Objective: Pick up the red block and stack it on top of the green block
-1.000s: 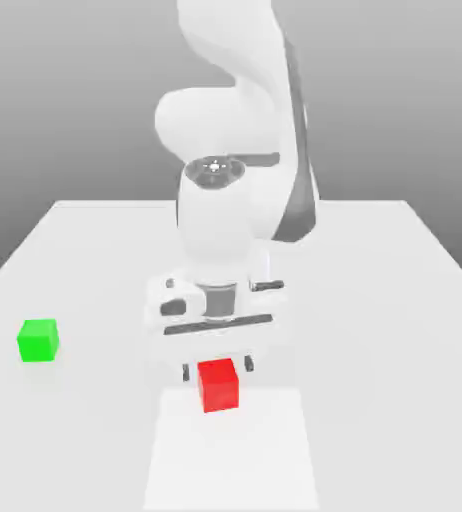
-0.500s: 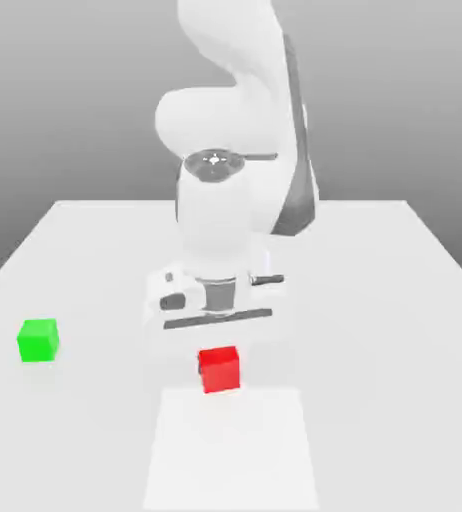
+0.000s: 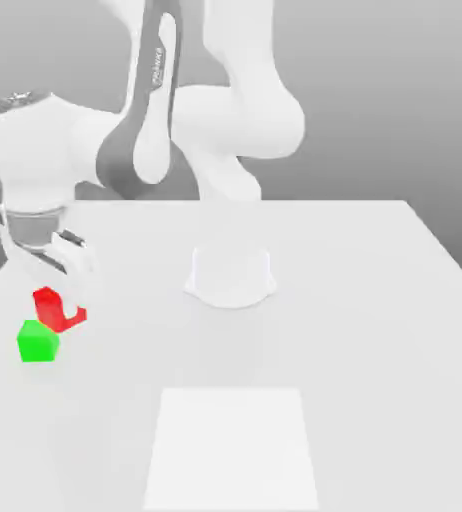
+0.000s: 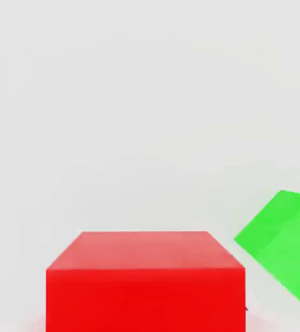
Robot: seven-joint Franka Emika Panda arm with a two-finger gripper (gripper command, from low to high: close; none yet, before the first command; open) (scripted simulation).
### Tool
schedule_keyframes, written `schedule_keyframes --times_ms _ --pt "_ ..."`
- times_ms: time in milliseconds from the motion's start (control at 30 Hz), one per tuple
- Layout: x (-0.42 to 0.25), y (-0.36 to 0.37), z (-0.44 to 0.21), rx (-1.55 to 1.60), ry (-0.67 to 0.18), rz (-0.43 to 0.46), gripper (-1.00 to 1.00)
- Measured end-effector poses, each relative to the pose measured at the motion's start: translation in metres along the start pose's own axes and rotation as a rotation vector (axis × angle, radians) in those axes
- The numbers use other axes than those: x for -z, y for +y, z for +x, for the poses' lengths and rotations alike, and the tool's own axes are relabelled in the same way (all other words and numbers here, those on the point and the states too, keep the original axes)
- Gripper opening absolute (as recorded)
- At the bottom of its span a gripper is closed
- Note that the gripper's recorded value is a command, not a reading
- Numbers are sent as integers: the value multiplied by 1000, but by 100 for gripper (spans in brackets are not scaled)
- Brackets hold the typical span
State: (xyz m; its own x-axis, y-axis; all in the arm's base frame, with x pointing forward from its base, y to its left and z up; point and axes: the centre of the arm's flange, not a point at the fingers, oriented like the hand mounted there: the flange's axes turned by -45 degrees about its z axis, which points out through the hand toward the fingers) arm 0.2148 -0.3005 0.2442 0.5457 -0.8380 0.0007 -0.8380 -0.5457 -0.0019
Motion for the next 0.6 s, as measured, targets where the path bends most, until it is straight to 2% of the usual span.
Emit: schedule_keyframes --times_ms 233,267,467,600 --pt "-57 22 4 -83 -1 0 -100" --pt "-62 23 4 -84 -1 -1 100" --pt "-65 23 4 -85 -1 -1 100" --pt "-37 26 6 -92 -1 2 100"
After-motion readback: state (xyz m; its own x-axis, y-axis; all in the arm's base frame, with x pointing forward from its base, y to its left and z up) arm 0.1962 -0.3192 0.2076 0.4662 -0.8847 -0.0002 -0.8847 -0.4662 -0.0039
